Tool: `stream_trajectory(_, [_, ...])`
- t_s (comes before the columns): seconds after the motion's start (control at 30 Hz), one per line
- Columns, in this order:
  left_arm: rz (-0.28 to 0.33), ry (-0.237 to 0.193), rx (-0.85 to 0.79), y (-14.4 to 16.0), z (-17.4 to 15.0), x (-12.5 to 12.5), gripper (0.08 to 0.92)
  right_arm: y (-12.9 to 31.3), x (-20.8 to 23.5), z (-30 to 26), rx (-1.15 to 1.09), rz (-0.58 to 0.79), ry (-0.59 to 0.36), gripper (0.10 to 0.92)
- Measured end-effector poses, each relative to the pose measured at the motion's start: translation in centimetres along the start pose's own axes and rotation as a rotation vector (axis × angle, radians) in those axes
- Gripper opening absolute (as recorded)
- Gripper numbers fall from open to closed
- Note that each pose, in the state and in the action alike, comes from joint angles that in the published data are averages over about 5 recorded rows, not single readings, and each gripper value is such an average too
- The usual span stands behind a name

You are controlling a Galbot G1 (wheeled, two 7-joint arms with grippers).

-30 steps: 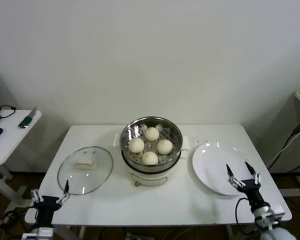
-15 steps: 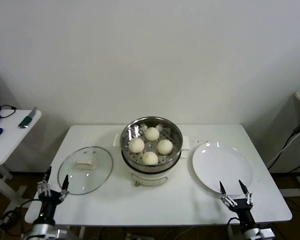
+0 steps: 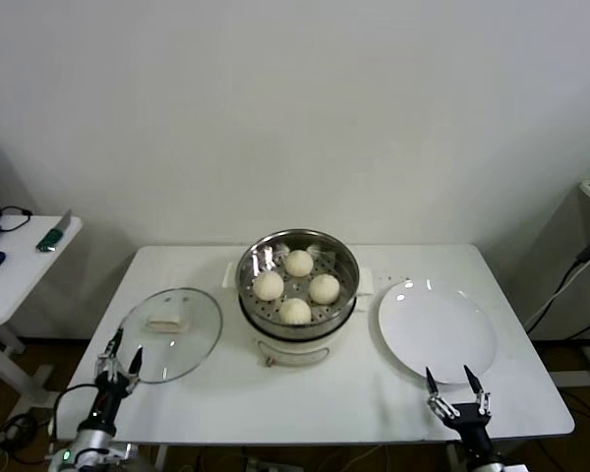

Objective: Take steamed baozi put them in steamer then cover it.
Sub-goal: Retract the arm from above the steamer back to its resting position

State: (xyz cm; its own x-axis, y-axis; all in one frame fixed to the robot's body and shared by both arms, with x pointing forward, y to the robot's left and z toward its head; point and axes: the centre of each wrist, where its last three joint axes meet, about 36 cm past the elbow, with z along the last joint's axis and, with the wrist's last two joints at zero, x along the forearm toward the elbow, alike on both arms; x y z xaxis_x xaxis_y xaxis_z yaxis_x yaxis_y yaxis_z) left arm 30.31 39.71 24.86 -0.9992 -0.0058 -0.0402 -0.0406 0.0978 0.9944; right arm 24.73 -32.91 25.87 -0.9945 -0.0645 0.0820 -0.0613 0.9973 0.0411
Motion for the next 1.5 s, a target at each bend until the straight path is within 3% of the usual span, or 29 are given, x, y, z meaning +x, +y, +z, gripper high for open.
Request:
stream_trajectory(0.8, [0.023,-0.037,-0.069,-2.3,-0.2,-6.8,0.823,0.8,0.9,-0.7,0.004,0.004,-0.011,0.823])
stream_trajectory(1.23, [0.023,-0.018,-0.096,-3.1,-0.6,-9.0,0.822,0.9,1.2,-0.9,0.005,0.008,-0.02,0.823])
stream_trajectory(1.33, [0.021,-0.01,-0.102,-3.2,-0.5,-9.4,0.781,0.9,1.2,-0.9,0.004,0.009,-0.022,0.823])
stream_trajectory(1.5, [0.022,-0.003,-0.109,-3.2,-0.4,-9.7,0.636,1.1,1.2,-0.9,0.003,0.01,-0.023,0.823])
